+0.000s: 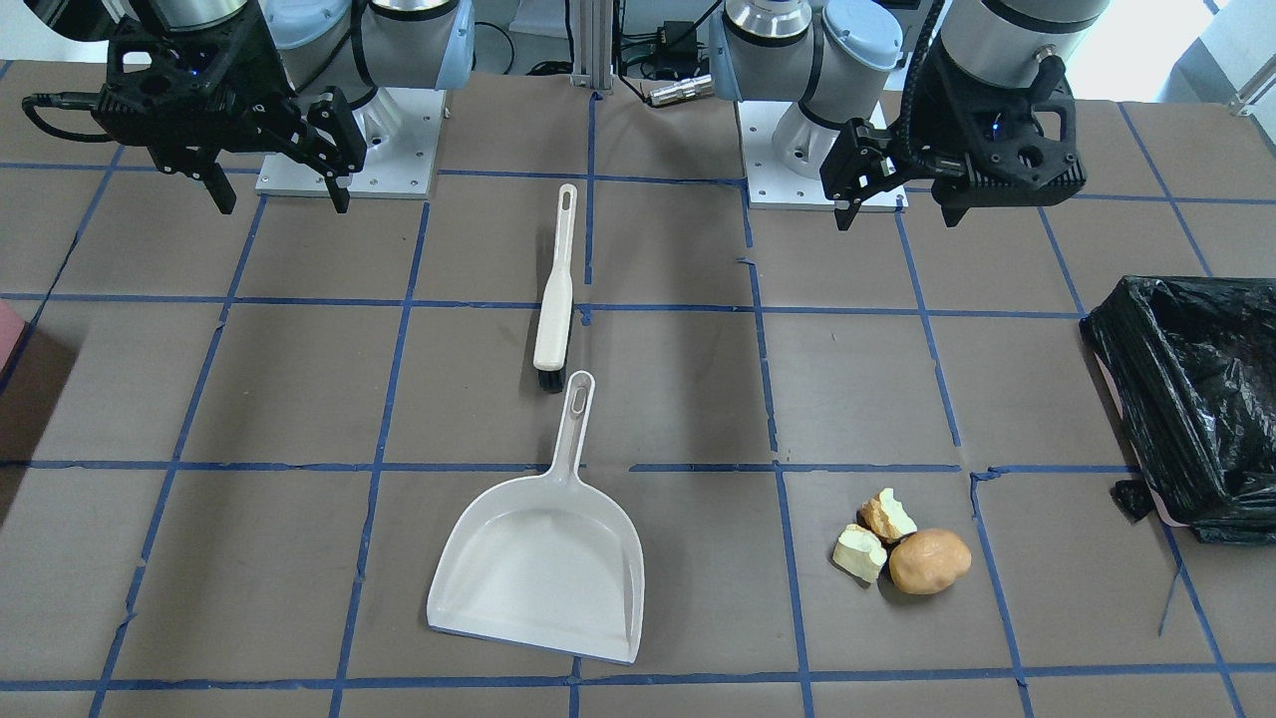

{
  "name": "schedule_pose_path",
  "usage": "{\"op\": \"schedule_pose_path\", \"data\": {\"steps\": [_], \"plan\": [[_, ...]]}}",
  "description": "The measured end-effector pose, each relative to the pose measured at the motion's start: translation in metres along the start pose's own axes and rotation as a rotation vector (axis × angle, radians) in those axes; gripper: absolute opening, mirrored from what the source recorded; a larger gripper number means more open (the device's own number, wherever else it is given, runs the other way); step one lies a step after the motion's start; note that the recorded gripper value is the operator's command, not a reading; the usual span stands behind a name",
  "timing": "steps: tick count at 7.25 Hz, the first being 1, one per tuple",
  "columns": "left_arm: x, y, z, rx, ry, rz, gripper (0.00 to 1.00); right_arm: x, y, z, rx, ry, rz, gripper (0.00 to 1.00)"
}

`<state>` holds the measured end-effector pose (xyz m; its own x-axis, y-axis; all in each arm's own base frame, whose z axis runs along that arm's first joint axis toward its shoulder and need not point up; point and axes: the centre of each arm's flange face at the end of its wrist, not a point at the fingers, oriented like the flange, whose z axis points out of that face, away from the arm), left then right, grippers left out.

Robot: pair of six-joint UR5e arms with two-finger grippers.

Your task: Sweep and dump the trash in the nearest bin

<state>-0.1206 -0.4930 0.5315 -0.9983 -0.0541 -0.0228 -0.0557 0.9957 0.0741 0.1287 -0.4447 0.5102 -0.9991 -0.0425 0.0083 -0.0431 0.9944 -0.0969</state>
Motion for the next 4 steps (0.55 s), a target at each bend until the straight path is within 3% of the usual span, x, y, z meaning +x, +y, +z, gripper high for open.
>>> {"op": "schedule_pose_path", "data": {"steps": [2, 4], "plan": [[0.0, 0.006, 0.002, -0.005, 0.0, 0.003, 1.0, 0.0, 0.0, 0.0, 0.001, 0.0, 0.001, 1.0], [-0.008, 0.01, -0.004, 0.056, 0.002, 0.02, 1.0, 0.0, 0.001, -0.001, 0.002, 0.0, 0.003, 1.0]]}}
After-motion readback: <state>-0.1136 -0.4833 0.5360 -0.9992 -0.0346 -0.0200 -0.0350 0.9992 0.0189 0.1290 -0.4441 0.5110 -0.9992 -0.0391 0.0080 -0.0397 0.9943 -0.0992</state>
